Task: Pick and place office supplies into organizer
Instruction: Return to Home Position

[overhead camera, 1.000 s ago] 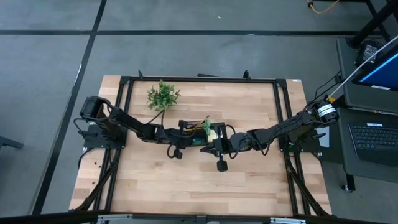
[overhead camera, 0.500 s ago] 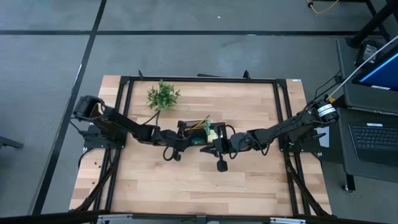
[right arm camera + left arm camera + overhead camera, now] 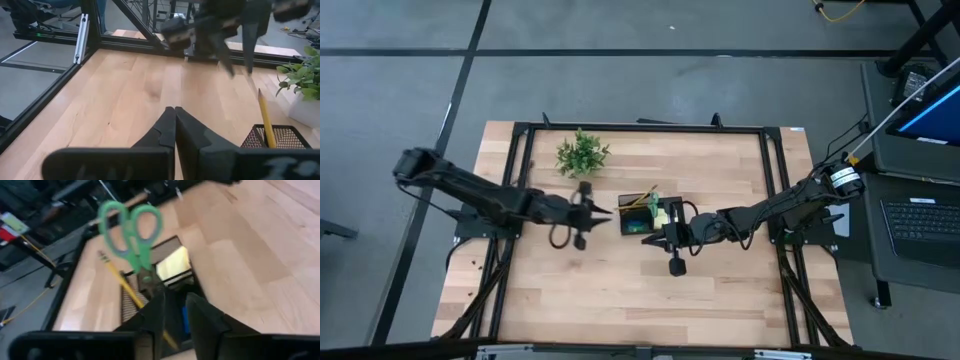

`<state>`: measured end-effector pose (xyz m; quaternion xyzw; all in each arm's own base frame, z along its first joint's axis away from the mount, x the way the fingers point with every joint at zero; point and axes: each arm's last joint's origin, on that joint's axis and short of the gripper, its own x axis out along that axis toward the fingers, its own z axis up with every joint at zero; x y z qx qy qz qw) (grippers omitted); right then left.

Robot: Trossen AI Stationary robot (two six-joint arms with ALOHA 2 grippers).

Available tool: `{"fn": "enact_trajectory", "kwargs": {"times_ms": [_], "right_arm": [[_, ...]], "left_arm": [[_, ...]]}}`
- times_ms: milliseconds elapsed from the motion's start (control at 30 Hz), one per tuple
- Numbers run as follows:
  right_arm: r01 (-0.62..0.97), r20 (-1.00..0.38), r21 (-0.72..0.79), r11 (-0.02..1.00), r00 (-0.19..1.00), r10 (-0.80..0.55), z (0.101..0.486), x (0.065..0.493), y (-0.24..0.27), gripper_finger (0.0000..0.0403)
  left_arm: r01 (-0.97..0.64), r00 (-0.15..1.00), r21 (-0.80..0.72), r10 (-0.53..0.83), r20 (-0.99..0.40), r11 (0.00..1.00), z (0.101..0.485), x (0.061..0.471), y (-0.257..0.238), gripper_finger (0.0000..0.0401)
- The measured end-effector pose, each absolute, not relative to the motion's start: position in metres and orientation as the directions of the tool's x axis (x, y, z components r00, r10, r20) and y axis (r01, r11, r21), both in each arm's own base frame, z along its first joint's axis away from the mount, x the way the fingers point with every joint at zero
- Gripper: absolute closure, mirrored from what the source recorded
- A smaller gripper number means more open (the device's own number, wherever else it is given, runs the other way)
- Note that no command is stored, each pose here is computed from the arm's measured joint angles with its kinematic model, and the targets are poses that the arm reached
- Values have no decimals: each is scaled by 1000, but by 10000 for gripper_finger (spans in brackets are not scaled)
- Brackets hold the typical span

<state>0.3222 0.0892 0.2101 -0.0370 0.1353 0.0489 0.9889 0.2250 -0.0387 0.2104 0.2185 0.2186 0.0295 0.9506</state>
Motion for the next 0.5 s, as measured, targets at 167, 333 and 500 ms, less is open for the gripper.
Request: {"fn": "enact_trajectory", "kwargs": {"times_ms": [167, 333, 500], "right_arm": [[-106, -265, -56, 993, 960, 87, 211, 322, 89, 394], [-106, -264, -48, 993, 960, 90, 214, 321, 87, 398], [-72, -234, -24, 997, 970, 65, 238, 310, 75, 399]], "left_arm": [[-49, 930, 403, 189, -315, 914, 214, 191, -23, 382], [-101, 954, 346, 190, -234, 933, 213, 165, -6, 399], [-157, 968, 279, 204, -146, 947, 212, 144, 11, 400]]}}
